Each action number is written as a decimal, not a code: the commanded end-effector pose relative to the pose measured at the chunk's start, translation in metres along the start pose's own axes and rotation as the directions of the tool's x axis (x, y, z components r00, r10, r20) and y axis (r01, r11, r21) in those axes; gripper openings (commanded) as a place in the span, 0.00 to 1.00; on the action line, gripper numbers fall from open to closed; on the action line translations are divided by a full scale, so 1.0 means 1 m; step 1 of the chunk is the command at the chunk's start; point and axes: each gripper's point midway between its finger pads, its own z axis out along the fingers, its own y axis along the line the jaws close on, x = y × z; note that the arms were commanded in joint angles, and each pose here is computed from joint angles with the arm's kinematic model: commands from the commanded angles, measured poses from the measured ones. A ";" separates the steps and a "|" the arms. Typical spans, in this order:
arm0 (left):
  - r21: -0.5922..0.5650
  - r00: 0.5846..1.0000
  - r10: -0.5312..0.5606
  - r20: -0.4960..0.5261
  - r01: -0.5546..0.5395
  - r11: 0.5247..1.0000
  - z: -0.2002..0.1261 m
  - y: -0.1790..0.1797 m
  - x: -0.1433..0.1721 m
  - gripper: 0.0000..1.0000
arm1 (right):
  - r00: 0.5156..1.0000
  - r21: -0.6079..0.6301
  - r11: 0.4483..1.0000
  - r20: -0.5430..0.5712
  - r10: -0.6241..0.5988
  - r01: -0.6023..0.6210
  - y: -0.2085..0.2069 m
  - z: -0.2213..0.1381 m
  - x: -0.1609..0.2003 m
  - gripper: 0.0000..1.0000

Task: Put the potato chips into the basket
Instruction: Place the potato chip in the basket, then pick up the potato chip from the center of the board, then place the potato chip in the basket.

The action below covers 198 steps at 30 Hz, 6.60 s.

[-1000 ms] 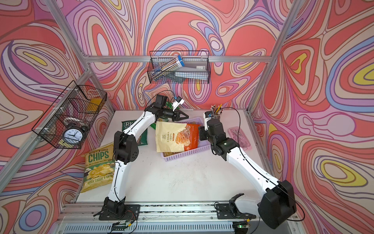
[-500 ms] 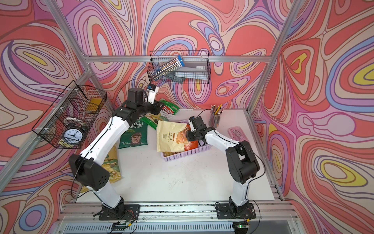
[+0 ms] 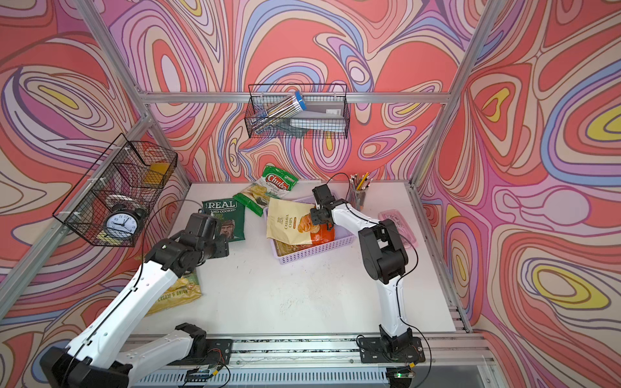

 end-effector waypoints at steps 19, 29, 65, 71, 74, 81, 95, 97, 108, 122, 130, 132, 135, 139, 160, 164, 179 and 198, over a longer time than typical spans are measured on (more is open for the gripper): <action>-0.304 0.335 -0.836 0.435 0.928 0.214 -0.043 0.163 0.161 0.93 | 0.986 -0.258 0.966 0.159 0.045 -0.002 0.073 -0.064 -0.032 0.50; -0.416 0.364 -0.856 0.366 0.887 0.200 0.030 0.140 0.149 0.95 | 0.986 -0.283 0.959 0.157 0.049 -0.003 0.078 -0.068 -0.031 0.50; -0.156 0.403 -0.819 0.409 0.915 0.373 0.093 0.139 0.134 0.93 | 0.993 -0.339 0.940 0.115 0.023 0.018 0.101 -0.062 -0.019 0.49; -0.217 0.398 -0.821 0.409 0.916 0.336 0.105 0.141 0.138 0.94 | 0.993 -0.337 0.941 0.117 0.016 0.025 0.101 -0.063 -0.020 0.49; -0.229 0.382 -0.822 0.421 0.922 0.312 0.112 0.142 0.136 0.93 | 0.993 -0.336 0.942 0.117 0.014 0.026 0.100 -0.064 -0.019 0.48; -0.168 0.359 -0.837 0.413 0.933 0.318 0.134 0.134 0.117 0.85 | 0.994 -0.330 0.943 0.111 0.007 0.030 0.099 -0.063 -0.016 0.48; -0.087 0.310 -0.823 0.475 0.948 0.307 0.135 0.141 0.103 0.30 | 0.994 -0.336 0.941 0.108 0.007 0.030 0.101 -0.063 -0.015 0.48; -0.090 0.317 -0.822 0.473 0.946 0.313 0.134 0.140 0.103 0.18 | 0.994 -0.338 0.941 0.110 0.006 0.031 0.101 -0.064 -0.015 0.48; -0.030 0.370 -0.884 0.286 0.925 0.378 0.130 0.109 0.111 0.00 | 0.993 -0.345 0.938 0.121 0.006 0.036 0.103 -0.069 -0.018 0.48; 0.153 0.589 -0.804 -0.078 0.804 0.574 0.095 0.029 0.132 0.00 | 0.989 -0.337 0.941 0.147 0.010 0.041 0.101 -0.077 -0.022 0.48; 0.329 0.619 -0.775 0.129 0.711 0.622 0.030 0.046 0.076 0.00 | 0.988 -0.325 0.945 0.152 0.008 0.042 0.099 -0.076 -0.024 0.48; 0.432 0.651 -0.743 0.156 0.632 0.644 0.016 0.033 0.050 0.00 | 0.989 -0.323 0.945 0.150 0.006 0.043 0.099 -0.075 -0.023 0.48; 0.519 0.703 -0.694 0.156 0.540 0.663 0.002 0.012 0.024 0.00 | 0.988 -0.316 0.947 0.152 0.002 0.046 0.098 -0.077 -0.023 0.48; 0.640 0.738 -0.646 0.196 0.403 0.655 -0.023 -0.012 -0.015 0.00 | 0.985 -0.291 0.955 0.171 -0.001 0.052 0.092 -0.085 -0.024 0.48; 0.838 0.928 -0.175 0.328 -0.201 0.507 -0.064 -0.194 -0.093 0.00 | 0.922 -0.068 0.997 0.387 0.006 0.022 0.027 -0.176 -0.041 0.48; 0.869 0.948 -0.064 0.312 -0.257 0.423 -0.043 -0.234 -0.083 0.00 | 0.910 -0.028 1.000 0.414 0.008 0.004 0.014 -0.189 -0.041 0.47; 0.919 0.923 0.207 0.325 -0.360 0.163 0.018 -0.313 -0.072 0.00 | 0.894 0.076 0.995 0.447 0.024 -0.065 -0.036 -0.220 -0.014 0.46; 0.817 0.785 0.247 0.568 -0.574 -0.056 -0.007 -0.308 -0.118 0.00 | 0.898 0.062 0.996 0.439 0.030 -0.064 -0.035 -0.216 -0.013 0.45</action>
